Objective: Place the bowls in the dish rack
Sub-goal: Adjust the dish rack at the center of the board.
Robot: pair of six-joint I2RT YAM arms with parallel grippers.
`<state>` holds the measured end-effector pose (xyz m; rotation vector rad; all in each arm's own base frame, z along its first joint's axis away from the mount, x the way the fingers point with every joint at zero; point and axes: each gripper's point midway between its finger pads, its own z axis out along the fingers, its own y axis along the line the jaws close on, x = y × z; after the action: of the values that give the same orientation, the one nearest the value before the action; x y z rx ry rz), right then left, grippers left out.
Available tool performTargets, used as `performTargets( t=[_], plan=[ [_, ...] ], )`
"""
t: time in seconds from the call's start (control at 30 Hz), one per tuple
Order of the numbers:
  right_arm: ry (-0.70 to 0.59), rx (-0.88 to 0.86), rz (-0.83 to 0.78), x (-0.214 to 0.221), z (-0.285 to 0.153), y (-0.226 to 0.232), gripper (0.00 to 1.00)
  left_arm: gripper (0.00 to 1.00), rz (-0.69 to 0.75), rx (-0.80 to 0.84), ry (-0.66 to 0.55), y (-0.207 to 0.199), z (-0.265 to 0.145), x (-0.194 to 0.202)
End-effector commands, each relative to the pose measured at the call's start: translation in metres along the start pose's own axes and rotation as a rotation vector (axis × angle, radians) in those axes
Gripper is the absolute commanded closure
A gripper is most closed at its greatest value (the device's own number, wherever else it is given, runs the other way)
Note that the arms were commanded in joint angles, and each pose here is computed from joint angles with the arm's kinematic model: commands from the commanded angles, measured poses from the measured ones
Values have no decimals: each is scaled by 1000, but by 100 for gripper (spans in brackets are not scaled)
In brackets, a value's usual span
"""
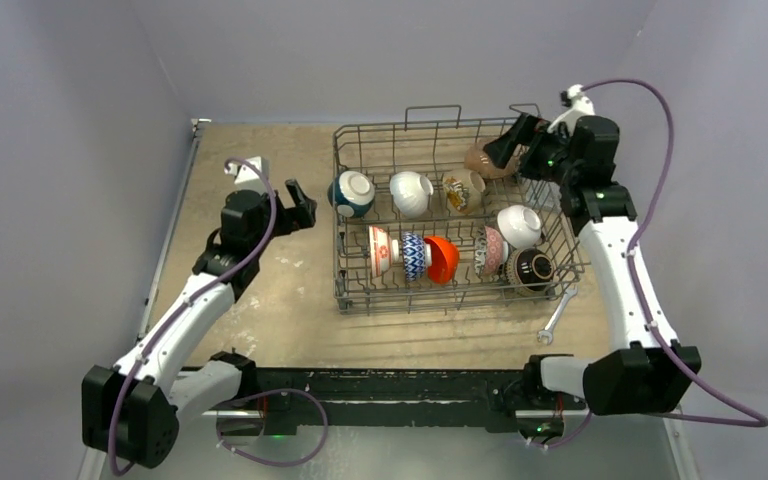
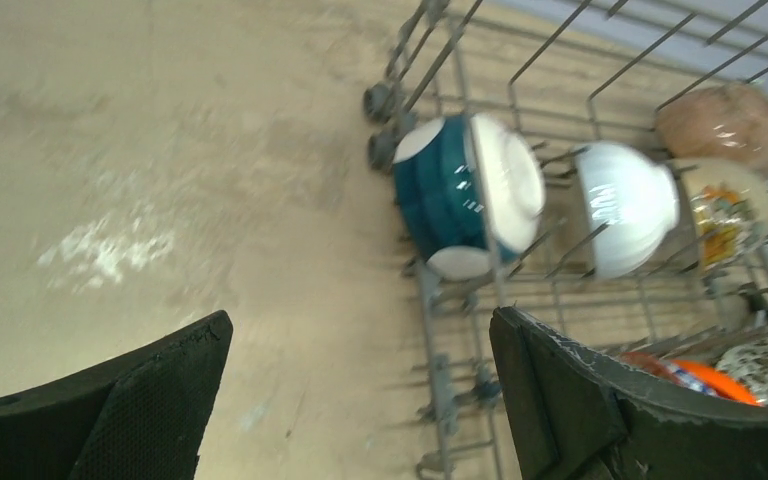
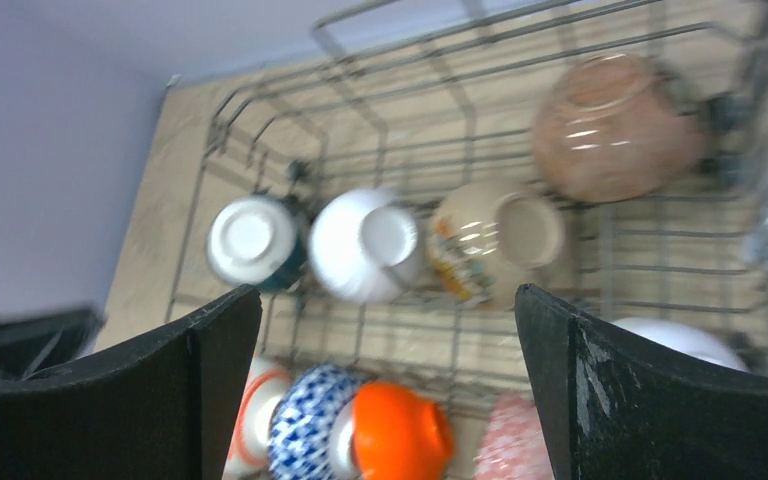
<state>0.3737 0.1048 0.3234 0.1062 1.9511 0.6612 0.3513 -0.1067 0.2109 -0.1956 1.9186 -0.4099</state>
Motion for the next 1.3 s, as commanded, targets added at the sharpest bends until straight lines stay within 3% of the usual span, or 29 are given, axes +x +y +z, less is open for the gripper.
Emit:
performTargets(
  t=[0.0, 0.27, 0.43, 0.83, 0.9, 1.17, 1.27],
  plan=[
    [-170, 82, 46, -53, -12, -45, 1, 1, 17, -98, -41, 27, -19, 9],
    [-375, 520, 214, -58, -53, -185, 1, 1, 24, -167, -79, 48, -30, 18],
    [-488, 682, 314, -39, -80, -231, 1, 1, 6, -255, -114, 71, -32, 31],
    [-605, 852, 455, 48, -99, -284, 1, 1, 24, -367, -189, 105, -35, 50],
    [-648, 889, 414, 56, -109, -290, 1, 1, 38, -348, -217, 105, -34, 49],
    [-584, 916, 323, 89, -107, -301, 1, 1, 104, -440, -328, 127, -39, 42],
    [-547, 793, 220, 89, -90, -290, 1, 1, 154, -474, -338, 132, -38, 38]
  ],
)
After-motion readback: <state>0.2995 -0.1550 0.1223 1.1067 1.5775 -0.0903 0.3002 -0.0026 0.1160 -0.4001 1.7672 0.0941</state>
